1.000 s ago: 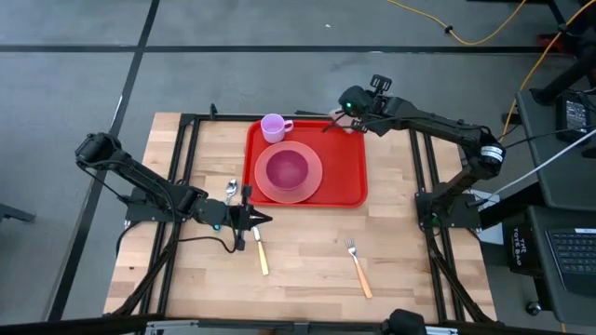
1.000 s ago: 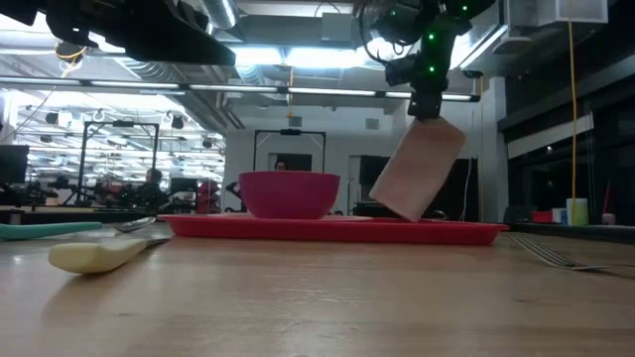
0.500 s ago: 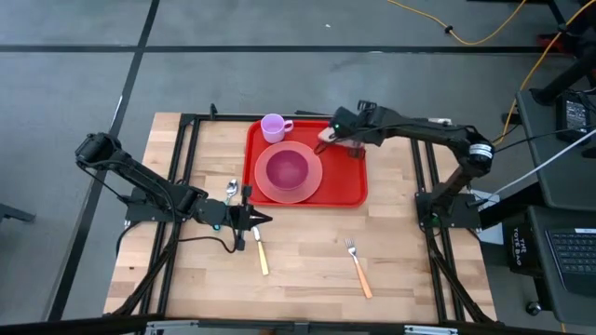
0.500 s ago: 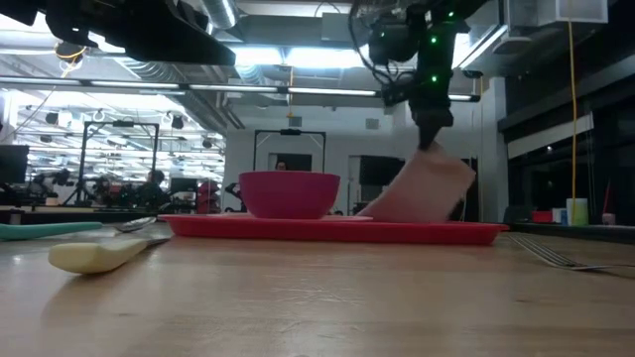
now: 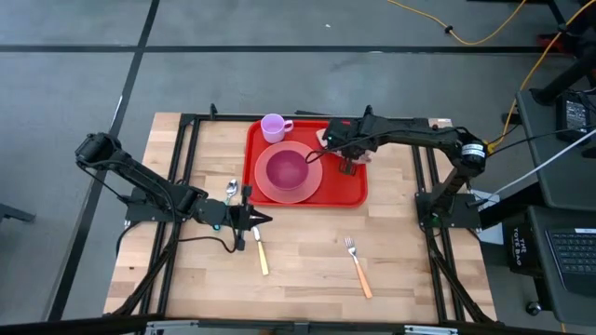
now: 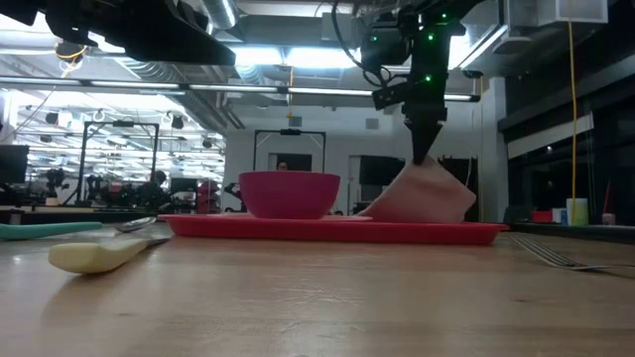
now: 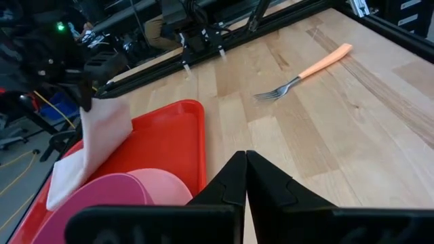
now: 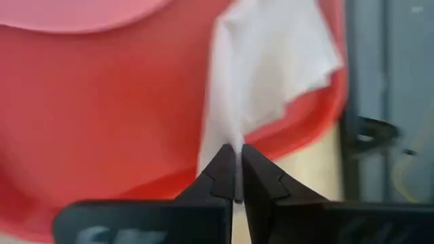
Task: Set up tray
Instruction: Put the brown napkin on the red serving tray to the right of the pink plate
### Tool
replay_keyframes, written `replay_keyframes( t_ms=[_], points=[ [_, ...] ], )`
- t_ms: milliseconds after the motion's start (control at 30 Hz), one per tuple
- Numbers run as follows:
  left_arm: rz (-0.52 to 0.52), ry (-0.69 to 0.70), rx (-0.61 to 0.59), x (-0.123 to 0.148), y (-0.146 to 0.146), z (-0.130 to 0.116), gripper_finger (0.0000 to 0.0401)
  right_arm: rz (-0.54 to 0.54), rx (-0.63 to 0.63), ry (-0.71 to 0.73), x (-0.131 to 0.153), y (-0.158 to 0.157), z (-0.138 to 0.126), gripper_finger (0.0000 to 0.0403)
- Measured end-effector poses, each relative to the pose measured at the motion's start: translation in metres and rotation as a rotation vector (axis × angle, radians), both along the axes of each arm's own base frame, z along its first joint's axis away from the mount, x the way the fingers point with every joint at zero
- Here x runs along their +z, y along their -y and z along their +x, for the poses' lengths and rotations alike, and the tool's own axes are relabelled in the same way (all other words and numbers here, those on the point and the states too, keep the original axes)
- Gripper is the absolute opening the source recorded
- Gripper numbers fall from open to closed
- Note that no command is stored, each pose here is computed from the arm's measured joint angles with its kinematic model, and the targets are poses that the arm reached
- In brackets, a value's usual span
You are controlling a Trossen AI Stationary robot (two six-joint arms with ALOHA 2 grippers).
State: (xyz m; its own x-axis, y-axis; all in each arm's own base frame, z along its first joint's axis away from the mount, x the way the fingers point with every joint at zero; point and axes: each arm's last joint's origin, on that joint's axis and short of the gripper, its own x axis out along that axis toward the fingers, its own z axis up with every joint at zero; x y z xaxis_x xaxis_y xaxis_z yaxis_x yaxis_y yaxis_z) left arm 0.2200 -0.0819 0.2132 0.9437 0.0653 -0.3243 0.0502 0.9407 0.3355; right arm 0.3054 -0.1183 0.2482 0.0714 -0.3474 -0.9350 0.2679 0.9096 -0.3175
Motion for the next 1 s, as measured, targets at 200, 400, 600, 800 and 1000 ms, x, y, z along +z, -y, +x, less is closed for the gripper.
replay_keyframes(
  t_ms=[200,400,600,800,1000],
  points=[
    [0.0,0.0,0.0,0.0,0.0,0.0,0.0001,0.063,0.004,0.036,0.0,-0.013,0.005,0.0015],
    [0.0,0.0,0.0,0.0,0.0,0.0,0.0005,0.077,0.033,0.041,-0.001,-0.024,0.009,0.0015],
    [-0.002,0.0,0.001,0.0,0.0,0.0,0.0002,0.152,0.033,0.015,-0.019,-0.024,0.018,0.0015],
    [-0.001,0.0,0.0,0.0,0.0,0.0,0.0003,0.191,0.073,-0.039,-0.039,-0.023,0.026,0.0023],
    [-0.002,0.0,0.0,0.0,0.0,0.0,0.0007,0.298,0.12,0.021,-0.04,-0.025,0.03,0.0078]
  ],
)
